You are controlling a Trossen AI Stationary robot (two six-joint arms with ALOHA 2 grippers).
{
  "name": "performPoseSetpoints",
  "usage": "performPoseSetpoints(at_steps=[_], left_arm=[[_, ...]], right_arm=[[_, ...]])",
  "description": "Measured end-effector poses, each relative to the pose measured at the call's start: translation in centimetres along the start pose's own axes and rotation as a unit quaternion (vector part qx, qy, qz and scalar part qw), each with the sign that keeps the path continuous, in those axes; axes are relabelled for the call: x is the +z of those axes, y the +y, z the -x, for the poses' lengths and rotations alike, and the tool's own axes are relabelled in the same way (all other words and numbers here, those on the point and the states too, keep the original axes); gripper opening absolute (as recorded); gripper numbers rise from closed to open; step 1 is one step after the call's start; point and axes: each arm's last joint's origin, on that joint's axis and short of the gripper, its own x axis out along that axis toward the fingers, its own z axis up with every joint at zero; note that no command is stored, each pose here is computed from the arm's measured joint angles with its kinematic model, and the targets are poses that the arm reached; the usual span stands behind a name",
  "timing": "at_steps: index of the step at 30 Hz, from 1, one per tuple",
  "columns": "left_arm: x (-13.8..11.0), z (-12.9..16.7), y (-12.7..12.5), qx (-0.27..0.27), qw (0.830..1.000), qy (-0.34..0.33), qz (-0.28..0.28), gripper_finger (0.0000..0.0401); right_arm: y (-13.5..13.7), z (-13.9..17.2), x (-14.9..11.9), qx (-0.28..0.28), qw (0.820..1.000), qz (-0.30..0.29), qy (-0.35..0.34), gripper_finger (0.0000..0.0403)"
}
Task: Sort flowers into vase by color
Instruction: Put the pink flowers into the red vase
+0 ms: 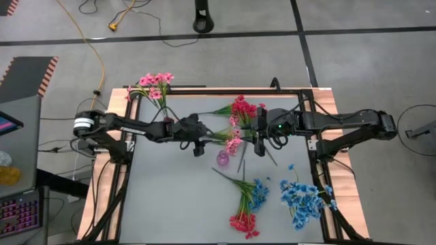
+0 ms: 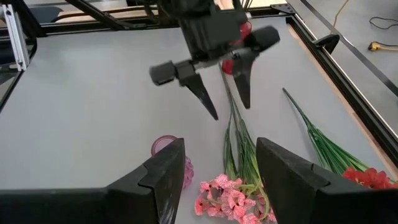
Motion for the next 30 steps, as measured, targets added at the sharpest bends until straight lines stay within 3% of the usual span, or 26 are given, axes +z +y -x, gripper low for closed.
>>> performPoseSetpoints(at_steps=[8,17,30], left_arm=[[-1.6,-2.8,0.3,-0.013,0.999,0.032,0.005,0.0222],[0.3,-6.4,0.4,0.003,0.996,0.089,-0.016,0.0222],[1.5,-6.9,0.8,-0.001,0.983,0.177,-0.043,0.0222]], right_arm=[[0.0,0.0,0.0,0.0,1.0,0.0,0.0,0.0224],[0.0,0.0,0.0,0.0,1.0,0.0,0.0,0.0224],[0.0,0.0,-0.1,0.0,1.0,0.001,0.007,0.0224]])
